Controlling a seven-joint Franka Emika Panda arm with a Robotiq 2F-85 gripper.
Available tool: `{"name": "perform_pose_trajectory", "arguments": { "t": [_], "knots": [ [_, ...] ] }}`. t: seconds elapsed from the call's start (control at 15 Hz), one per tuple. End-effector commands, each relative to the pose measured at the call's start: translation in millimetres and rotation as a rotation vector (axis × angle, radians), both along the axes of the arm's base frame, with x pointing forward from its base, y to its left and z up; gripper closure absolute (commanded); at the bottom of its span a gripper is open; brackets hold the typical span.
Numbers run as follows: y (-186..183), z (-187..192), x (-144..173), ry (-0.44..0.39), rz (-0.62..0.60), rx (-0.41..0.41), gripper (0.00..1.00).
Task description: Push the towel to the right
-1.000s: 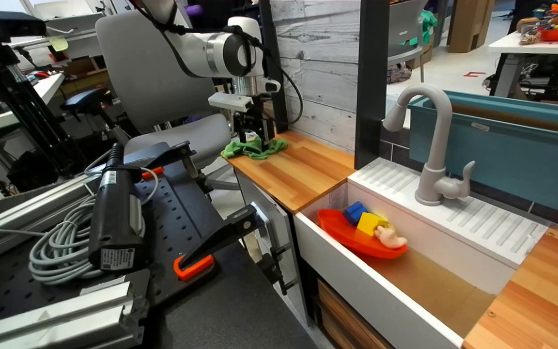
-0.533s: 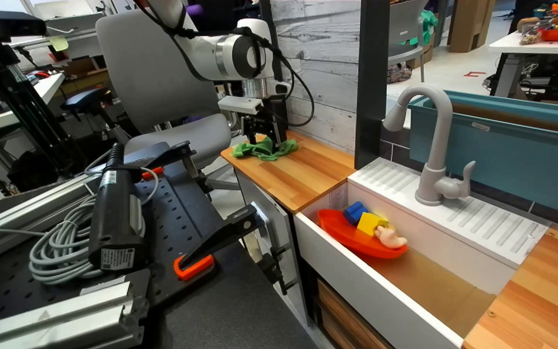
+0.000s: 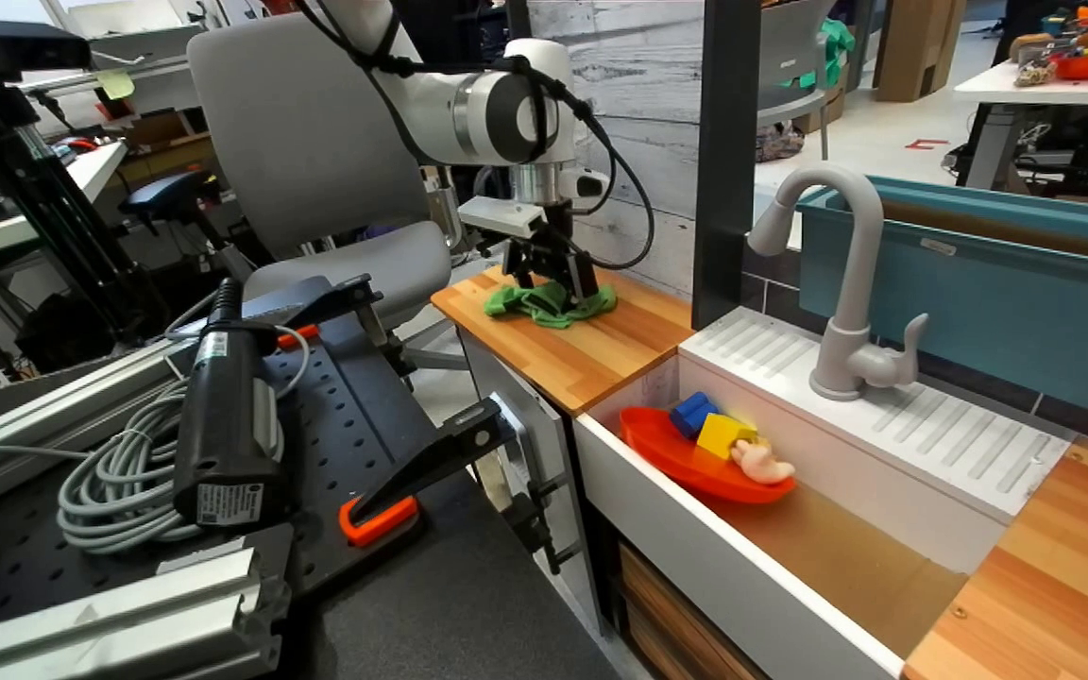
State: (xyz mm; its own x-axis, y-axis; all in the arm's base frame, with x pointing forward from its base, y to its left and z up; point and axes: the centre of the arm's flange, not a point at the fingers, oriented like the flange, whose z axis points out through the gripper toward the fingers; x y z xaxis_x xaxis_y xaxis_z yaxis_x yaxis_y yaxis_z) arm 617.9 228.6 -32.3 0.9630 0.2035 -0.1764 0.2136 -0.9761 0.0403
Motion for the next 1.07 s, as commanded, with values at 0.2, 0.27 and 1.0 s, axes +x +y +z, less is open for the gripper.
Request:
{"name": "perform_pose_trajectory", "arguments": {
  "t": [0.2,0.27,1.0],
  "knots": [
    [-73,7,-19,-0.010,-0.145,0.025,0.00],
    [-80,9,-21,-0.013,-0.156,0.031,0.00],
    [-80,119,-61,-0.166,-0.144,0.107,0.00]
  ]
}}
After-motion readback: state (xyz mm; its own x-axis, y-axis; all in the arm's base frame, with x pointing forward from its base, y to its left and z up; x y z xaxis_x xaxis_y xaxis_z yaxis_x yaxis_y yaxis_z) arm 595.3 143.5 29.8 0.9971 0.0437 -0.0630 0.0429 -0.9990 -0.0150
